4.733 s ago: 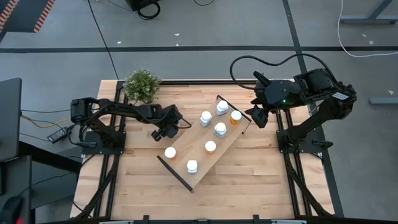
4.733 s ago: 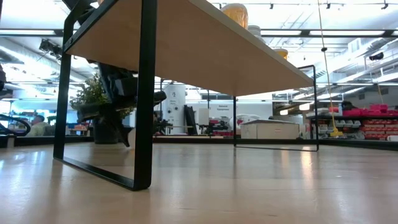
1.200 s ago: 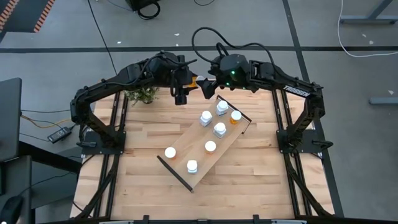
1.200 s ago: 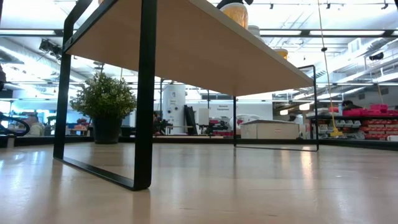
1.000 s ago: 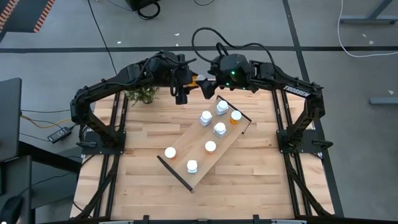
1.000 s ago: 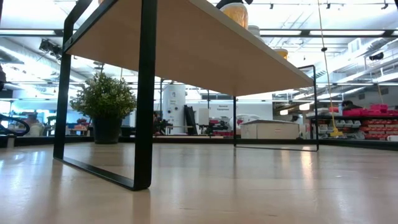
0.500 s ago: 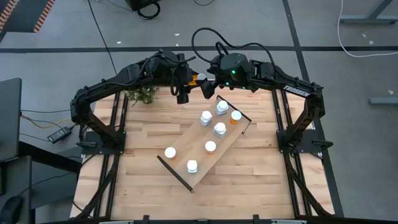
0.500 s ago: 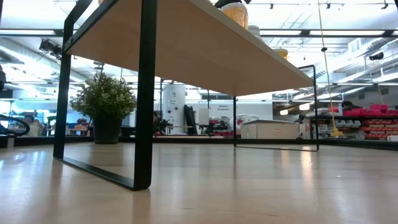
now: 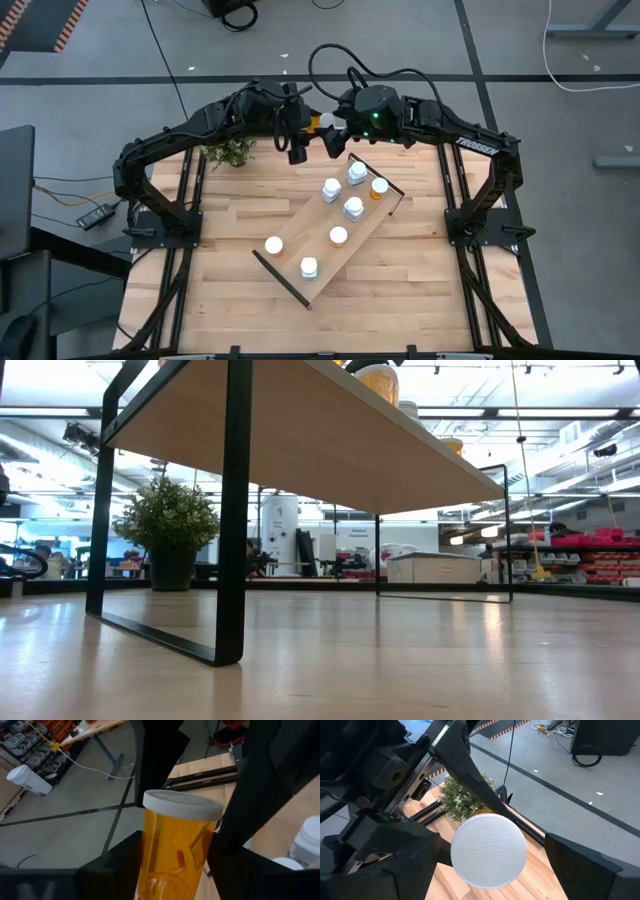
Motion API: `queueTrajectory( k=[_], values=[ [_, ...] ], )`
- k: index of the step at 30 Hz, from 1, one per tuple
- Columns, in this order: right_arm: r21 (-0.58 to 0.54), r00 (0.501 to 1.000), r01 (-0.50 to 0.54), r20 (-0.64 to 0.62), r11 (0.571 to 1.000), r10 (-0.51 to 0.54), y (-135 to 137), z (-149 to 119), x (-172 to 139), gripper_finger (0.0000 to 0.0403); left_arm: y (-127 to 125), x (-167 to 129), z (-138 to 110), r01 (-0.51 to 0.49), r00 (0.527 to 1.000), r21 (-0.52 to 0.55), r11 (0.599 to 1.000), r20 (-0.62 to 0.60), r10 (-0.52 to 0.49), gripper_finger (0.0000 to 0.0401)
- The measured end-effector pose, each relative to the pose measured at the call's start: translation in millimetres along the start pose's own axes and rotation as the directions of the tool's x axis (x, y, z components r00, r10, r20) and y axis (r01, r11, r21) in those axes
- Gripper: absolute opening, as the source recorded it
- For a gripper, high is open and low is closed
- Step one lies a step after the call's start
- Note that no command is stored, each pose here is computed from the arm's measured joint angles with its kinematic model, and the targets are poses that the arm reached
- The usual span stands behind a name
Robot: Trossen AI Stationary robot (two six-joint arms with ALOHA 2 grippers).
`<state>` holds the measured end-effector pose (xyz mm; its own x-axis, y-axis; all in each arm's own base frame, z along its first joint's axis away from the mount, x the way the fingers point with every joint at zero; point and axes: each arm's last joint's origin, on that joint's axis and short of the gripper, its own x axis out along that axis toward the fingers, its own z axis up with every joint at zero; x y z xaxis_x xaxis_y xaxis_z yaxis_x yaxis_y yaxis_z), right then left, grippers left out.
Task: Pick and place medicine bottles onto shelf by color
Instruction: Put the orange pill bottle on the shelf
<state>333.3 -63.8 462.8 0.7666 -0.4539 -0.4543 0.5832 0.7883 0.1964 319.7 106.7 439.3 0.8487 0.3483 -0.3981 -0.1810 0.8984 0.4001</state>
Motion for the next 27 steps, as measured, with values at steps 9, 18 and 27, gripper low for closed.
queueTrajectory(
  k=[9,18,27],
  values=[
    [-0.003,1.0,-0.001,0.003,1.0,0.001,0,1,-1,0.0365,-4,0,3,0.002,1.0,-0.02,1.0,0.022,-0.001,0.0207],
    [-0.008,1.0,0.001,-0.001,1.0,-0.001,0,0,-1,0.0365,-11,-1,8,0.022,0.999,0.002,1.0,0.049,-0.022,0.0213],
    [-0.009,1.0,0.002,-0.005,1.0,-0.002,0,0,0,0.0362,-12,-1,8,0.016,0.999,0.127,0.992,0.045,-0.022,0.0207]
  ],
)
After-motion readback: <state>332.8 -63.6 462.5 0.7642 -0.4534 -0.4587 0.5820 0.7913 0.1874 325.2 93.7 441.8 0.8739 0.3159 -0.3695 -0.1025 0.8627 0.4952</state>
